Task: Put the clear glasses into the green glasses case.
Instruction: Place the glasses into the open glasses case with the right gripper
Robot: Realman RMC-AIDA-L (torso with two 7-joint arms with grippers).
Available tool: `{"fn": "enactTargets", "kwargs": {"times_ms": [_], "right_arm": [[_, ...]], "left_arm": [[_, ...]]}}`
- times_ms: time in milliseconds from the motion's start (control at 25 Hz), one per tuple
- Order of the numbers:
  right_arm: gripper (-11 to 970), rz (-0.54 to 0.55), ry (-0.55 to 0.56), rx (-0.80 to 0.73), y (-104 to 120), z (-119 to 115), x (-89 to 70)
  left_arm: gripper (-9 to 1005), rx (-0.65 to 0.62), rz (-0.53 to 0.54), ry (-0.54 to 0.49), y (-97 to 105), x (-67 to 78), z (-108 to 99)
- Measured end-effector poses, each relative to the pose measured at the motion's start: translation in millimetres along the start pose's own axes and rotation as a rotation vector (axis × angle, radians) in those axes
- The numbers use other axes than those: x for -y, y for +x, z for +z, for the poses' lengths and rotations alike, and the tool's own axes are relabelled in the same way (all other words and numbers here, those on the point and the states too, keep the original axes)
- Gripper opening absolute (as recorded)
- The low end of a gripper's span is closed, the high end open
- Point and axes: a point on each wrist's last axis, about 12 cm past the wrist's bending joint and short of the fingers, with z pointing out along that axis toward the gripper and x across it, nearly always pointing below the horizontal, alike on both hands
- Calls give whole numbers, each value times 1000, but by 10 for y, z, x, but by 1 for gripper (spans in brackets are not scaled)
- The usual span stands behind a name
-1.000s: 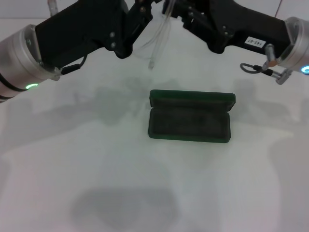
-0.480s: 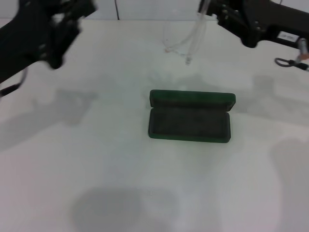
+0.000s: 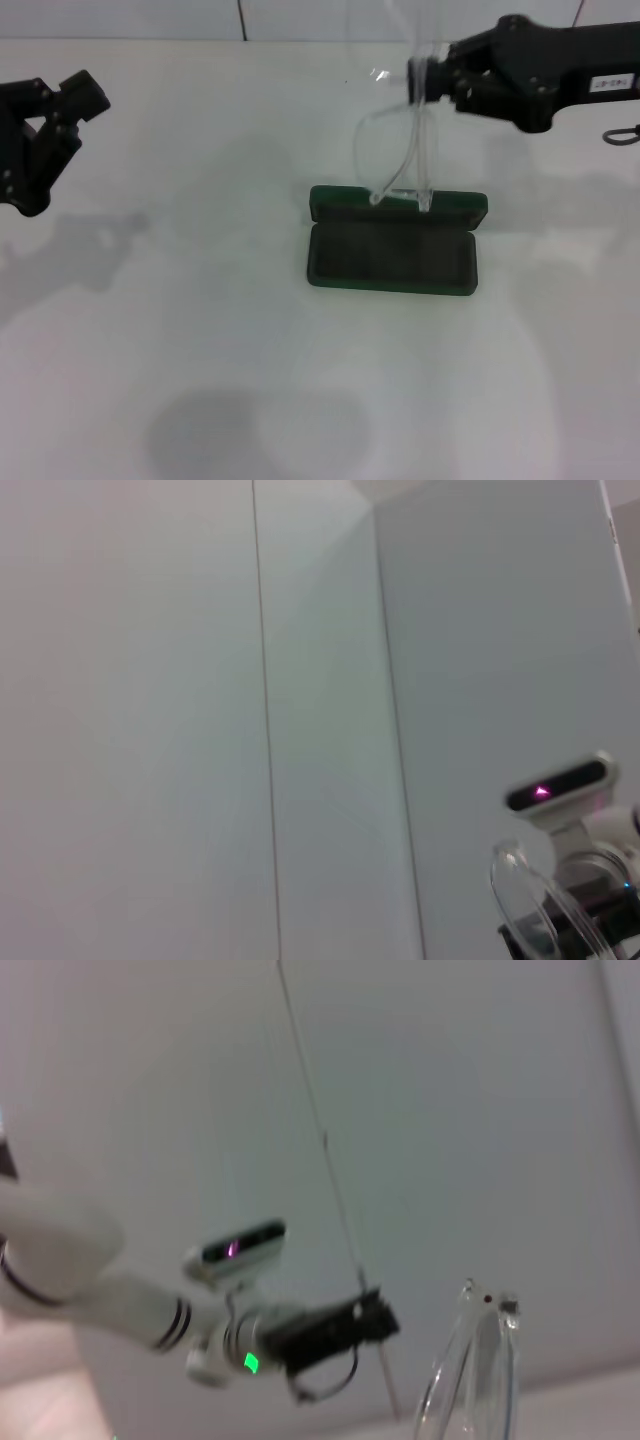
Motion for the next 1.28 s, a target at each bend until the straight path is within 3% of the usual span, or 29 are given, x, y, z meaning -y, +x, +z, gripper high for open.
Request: {"fn": "enactTargets", "kwargs": {"times_ms": [520, 1040, 1280], "right_arm": [[59, 185, -130, -496, -288, 368, 55], [60, 284, 14, -931, -445, 580, 220], [60, 299, -21, -1042, -467, 770, 204]], "left_arm": [[96, -63, -30, 5, 34, 49, -121], [99, -78, -33, -20, 42, 88, -239], [101, -87, -33, -27, 47, 94, -260]]}}
